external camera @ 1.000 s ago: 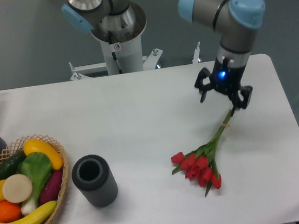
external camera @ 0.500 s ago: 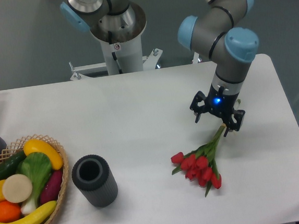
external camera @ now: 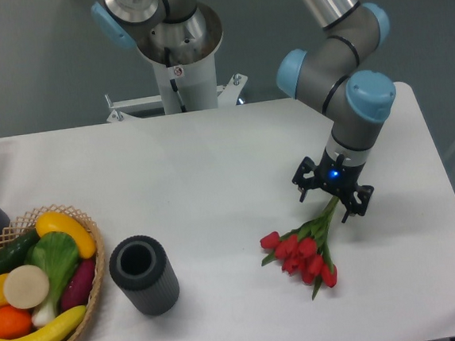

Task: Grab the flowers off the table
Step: 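Move the open gripper down over the red tulip stems, then lower the gripper onto the stems and close it around them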

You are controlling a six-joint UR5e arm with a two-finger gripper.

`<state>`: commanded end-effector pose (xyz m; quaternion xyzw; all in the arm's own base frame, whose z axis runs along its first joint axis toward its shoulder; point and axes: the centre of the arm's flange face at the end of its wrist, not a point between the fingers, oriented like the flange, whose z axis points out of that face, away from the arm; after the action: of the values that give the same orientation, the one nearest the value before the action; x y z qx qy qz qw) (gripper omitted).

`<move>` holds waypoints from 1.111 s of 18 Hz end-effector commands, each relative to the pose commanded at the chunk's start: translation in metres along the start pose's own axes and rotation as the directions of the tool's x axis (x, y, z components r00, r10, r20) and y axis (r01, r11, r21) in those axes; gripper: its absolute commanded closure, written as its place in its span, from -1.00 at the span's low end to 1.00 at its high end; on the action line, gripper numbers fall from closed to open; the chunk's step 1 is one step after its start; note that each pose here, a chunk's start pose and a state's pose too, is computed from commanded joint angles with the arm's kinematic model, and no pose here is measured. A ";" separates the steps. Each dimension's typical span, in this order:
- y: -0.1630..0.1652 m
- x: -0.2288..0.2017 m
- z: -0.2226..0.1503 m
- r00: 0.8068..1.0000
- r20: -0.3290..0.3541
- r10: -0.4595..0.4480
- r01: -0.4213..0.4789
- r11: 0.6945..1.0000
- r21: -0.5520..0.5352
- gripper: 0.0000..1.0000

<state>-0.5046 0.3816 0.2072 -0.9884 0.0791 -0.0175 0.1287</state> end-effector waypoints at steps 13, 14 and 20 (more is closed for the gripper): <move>-0.012 -0.001 0.032 1.000 -0.002 0.011 -0.011 0.999 -0.035 -1.00; -0.013 -0.001 0.034 1.000 -0.003 0.012 -0.012 0.999 -0.035 -1.00; -0.010 0.001 0.037 1.000 0.011 0.016 -0.016 0.999 -0.049 -0.77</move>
<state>-0.4998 0.3998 0.1742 -0.9906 0.0866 -0.0089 0.1051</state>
